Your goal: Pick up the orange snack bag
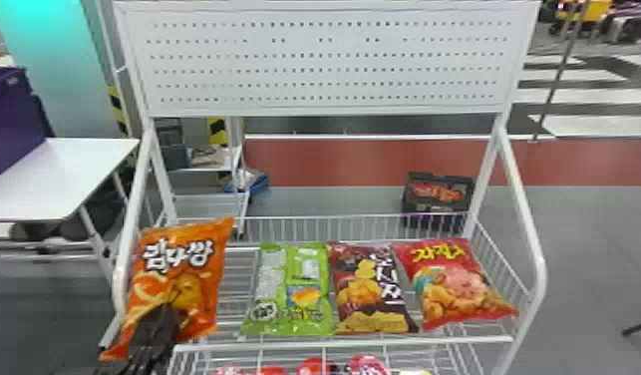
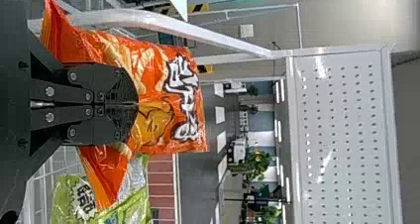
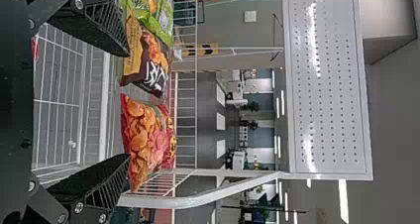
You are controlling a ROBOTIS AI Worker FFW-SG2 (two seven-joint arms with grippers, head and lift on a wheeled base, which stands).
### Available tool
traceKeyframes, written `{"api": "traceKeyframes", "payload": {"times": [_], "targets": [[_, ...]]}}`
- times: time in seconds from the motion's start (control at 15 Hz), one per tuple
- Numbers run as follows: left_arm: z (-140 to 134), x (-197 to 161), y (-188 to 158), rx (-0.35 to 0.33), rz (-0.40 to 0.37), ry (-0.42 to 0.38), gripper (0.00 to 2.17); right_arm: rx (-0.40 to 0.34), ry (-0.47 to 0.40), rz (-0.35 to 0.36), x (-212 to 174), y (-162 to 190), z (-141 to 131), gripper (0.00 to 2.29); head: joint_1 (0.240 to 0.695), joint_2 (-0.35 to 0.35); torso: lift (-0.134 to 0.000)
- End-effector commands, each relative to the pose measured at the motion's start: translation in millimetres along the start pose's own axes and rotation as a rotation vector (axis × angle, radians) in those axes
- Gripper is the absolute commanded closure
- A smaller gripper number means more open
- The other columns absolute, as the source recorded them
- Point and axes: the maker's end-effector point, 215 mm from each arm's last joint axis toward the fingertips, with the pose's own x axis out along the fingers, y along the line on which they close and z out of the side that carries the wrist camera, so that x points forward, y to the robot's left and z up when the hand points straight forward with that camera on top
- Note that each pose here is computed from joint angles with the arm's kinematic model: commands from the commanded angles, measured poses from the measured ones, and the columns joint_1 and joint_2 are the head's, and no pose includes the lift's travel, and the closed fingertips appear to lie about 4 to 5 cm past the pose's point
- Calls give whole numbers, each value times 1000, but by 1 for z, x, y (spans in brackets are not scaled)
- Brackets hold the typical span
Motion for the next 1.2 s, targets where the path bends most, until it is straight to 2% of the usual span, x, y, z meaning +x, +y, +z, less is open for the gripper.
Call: {"api": "traceKeyframes", "payload": {"times": [0.0,0.47,0.87,1.13], "targets": [[7,-28,11,-26,7,-22,1801,2,5,1,0,0,-2,174,499,0,0],[14,-92,20,-85,8,-89,1801,3,12,-1,0,0,-5,174,499,0,0],[10,-120,27,-129,24,-145,1801,8,9,4,0,3,-4,174,499,0,0],[1,-124,24,-113,20,-140,1804,9,9,7,0,5,-3,174,499,0,0]]}}
